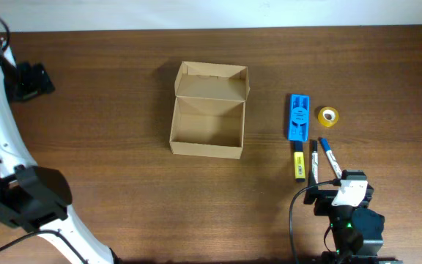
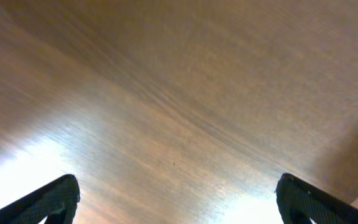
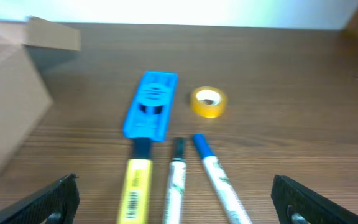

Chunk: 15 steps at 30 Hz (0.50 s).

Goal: Pack container
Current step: 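Release the box and retract the left gripper to the side, then reach the right gripper down and grasp the blue whiteboard duster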

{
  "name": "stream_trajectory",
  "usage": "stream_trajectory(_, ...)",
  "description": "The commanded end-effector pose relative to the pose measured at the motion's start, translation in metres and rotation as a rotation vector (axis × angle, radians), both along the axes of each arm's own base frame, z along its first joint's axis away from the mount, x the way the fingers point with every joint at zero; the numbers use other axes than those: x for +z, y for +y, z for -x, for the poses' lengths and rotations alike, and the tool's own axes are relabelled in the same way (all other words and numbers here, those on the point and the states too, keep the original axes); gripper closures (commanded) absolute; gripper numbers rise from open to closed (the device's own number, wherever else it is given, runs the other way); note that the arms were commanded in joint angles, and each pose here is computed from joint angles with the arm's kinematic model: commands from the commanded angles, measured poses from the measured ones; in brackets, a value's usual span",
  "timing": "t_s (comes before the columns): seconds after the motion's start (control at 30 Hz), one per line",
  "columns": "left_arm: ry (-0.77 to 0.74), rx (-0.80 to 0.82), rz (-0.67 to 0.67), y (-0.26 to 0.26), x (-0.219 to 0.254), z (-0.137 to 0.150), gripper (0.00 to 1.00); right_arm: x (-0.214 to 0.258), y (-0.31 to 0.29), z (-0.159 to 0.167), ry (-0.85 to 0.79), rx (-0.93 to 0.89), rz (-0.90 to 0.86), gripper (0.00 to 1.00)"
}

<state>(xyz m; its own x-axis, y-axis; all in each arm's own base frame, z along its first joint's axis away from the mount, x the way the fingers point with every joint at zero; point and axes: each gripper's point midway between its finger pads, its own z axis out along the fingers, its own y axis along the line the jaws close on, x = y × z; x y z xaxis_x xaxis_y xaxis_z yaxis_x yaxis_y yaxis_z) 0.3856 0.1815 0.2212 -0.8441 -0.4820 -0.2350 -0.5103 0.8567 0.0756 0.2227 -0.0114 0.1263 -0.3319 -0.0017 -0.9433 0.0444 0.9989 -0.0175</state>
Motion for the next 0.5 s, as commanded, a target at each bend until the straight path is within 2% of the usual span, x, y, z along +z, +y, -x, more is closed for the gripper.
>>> stream_trajectory(0.0,0.025,-0.007,0.097,-0.004,-0.026,0.005,0.0,0.002,0.015,0.0,-0.009,0.026,-0.197,0.01)
stream_trajectory(0.1,0.059,0.002,0.113,-0.002,-0.048,0.008,0.0,0.017,0.015,0.0,-0.028,0.0,-0.276,0.01)
stream_trajectory(0.27,0.078,0.002,0.121,-0.002,-0.07,0.008,0.0,0.077,0.015,-0.003,-0.061,0.003,-0.277,0.01)
stream_trajectory(0.33,0.082,0.002,0.123,-0.002,-0.072,0.009,0.0,0.094,0.014,-0.01,-0.012,-0.003,-0.276,0.01)
stream_trajectory(0.47,0.082,0.002,0.123,-0.002,-0.072,0.009,0.0,0.11,0.015,-0.038,0.202,0.003,-0.242,0.01)
